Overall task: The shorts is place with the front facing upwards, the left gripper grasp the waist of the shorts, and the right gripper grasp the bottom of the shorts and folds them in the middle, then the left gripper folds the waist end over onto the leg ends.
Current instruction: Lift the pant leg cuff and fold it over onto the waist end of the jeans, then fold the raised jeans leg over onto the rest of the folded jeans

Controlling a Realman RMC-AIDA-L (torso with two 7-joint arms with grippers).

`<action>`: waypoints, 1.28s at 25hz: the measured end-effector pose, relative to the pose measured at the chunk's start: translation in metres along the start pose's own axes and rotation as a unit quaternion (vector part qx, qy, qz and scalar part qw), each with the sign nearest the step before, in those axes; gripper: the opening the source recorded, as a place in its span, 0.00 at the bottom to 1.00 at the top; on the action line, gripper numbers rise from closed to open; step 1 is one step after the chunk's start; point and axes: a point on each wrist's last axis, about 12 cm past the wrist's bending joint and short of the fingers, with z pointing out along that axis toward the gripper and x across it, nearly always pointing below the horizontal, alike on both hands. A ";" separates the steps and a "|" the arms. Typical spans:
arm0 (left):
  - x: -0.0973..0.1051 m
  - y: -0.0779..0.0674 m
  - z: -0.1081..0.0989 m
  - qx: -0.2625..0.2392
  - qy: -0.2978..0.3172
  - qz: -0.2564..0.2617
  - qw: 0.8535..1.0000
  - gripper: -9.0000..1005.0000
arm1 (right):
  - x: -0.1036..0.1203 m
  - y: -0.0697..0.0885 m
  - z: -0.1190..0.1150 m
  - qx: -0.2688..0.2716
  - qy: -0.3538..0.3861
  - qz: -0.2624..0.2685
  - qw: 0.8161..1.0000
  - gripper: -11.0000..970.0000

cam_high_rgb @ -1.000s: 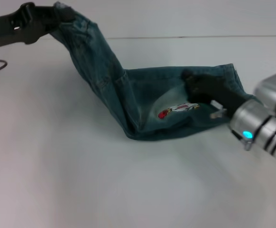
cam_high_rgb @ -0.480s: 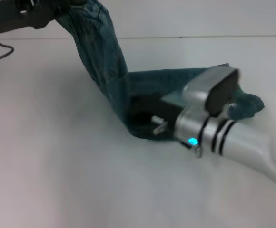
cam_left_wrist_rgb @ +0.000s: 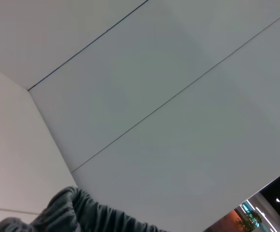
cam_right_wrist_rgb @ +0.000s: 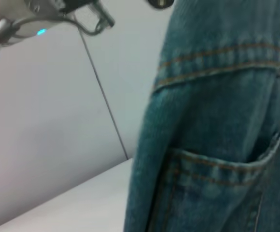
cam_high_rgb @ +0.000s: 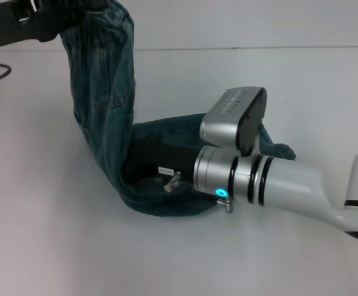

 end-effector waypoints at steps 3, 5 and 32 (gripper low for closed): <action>0.005 0.003 -0.001 -0.002 0.004 -0.005 1.000 0.08 | 0.004 -0.011 -0.011 0.022 -0.005 0.012 1.000 0.03; 0.010 0.005 -0.001 -0.007 0.008 -0.007 1.000 0.08 | 0.010 -0.022 -0.024 0.047 -0.017 0.023 0.998 0.03; 0.088 0.018 0.152 -0.051 0.142 0.046 0.987 0.10 | 0.021 -0.095 -0.194 0.319 -0.347 0.125 0.873 0.05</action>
